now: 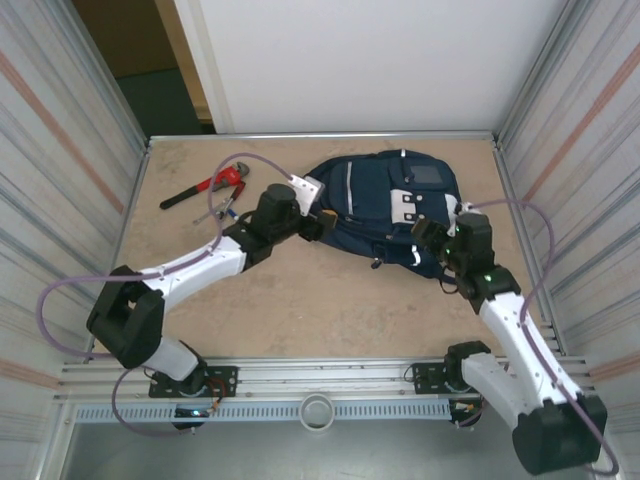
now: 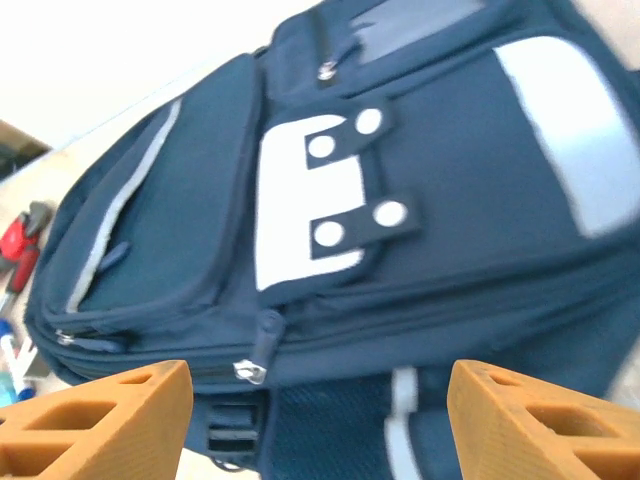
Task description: Pack the student bag
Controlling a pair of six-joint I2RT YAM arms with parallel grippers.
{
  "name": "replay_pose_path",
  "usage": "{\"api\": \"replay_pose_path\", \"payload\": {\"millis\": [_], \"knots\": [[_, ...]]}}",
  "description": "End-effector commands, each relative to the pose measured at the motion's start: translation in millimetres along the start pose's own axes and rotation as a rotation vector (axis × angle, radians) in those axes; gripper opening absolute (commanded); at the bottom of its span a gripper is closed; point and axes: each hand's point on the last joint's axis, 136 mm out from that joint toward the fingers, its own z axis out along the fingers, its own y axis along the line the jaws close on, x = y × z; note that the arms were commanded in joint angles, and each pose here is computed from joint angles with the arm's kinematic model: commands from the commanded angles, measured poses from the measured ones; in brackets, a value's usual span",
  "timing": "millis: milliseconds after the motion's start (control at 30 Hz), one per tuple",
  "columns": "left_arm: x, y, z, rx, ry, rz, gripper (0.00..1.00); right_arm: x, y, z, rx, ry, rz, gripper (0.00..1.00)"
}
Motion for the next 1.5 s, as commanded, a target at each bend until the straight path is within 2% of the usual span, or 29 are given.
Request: {"api": "replay_pose_path", "payload": {"millis": [0,167,267,367,500,700,900,1167,1467], "knots": [[12.2,-9.6,9.1,-0.104,0.084,-0.044,0.77,-4.1,24.5,29.4,-0.068,0.081,-0.073,0.65],[10.0,-27.3,32.3,-0.124,0.126,0.094,0.8,9.9,22.0,70.7,-0.048,0.196,-0.051,0.58],[14.7,-27.6,48.2,-0.137,0.195,0.196,0.84,21.1,8.4,81.7,-0.008,0.228,-0.041,0.57],[22.0,-30.3,63.3,-0.132,0.248,0.217,0.85,28.3,-1.3,85.4,0.002,0.243,-0.023,0.57],[25.0,-36.2,80.8,-0.135,0.256,0.217,0.93,33.3,-4.1,86.9,-0.003,0.255,-0.012,0.58],[33.4,-17.8,90.5,-0.246,0.29,0.259,0.92,37.2,-9.0,88.7,0.014,0.272,-0.013,0.6],[36.3,-7.0,69.7,-0.23,0.273,0.183,0.84,46.8,-19.5,93.2,0.051,0.305,-0.005,0.6],[56.2,1.3,54.9,-0.185,0.313,0.104,0.72,46.3,-19.0,93.3,0.049,0.308,-0.005,0.59],[64.7,-8.5,62.2,-0.079,0.341,0.058,0.41,48.5,-17.3,93.4,0.04,0.318,-0.003,0.59]]}}
